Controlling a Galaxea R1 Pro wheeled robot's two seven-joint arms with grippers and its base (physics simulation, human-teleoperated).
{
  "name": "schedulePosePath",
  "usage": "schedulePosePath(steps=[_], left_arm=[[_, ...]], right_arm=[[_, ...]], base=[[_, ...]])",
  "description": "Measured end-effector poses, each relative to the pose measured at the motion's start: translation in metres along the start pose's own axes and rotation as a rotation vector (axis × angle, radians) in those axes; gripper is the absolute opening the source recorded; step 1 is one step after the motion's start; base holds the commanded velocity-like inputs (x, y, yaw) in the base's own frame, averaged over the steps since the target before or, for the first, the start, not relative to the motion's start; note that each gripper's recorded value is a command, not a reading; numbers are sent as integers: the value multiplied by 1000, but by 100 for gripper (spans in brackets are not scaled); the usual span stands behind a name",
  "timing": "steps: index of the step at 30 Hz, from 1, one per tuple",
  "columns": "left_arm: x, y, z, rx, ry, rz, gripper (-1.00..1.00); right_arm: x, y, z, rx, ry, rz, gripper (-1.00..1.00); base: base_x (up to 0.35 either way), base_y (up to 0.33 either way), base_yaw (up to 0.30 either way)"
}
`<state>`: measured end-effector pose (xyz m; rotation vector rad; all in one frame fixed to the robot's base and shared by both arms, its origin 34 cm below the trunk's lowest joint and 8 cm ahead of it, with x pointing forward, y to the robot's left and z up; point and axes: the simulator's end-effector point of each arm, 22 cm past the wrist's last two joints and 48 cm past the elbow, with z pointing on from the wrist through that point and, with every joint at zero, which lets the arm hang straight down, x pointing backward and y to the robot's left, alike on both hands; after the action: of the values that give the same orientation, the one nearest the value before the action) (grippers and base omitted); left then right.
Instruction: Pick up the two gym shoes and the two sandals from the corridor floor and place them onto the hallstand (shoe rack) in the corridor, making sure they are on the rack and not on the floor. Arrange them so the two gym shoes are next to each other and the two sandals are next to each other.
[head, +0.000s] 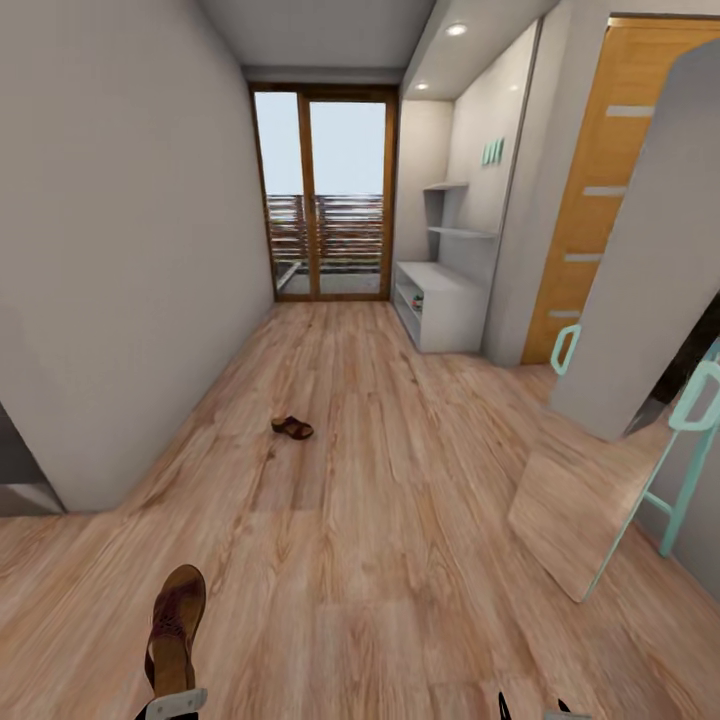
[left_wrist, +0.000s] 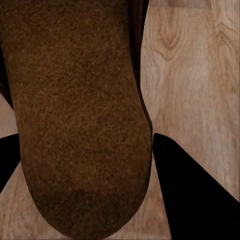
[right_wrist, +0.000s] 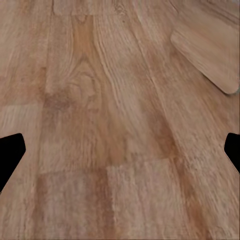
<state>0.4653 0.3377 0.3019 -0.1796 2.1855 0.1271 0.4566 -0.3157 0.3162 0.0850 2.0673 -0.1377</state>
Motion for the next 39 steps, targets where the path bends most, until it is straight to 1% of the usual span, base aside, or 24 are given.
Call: schedulePosePath(steps=[31,39], left_arm=[[0,0,0,0,0,0,-100],[0,0,0,0,0,0,-100]], right_arm=[[0,0,0,-1,0,0,100],[0,0,0,-1,0,-1,100]], base=[[340,-80,0],[340,-12,0]])
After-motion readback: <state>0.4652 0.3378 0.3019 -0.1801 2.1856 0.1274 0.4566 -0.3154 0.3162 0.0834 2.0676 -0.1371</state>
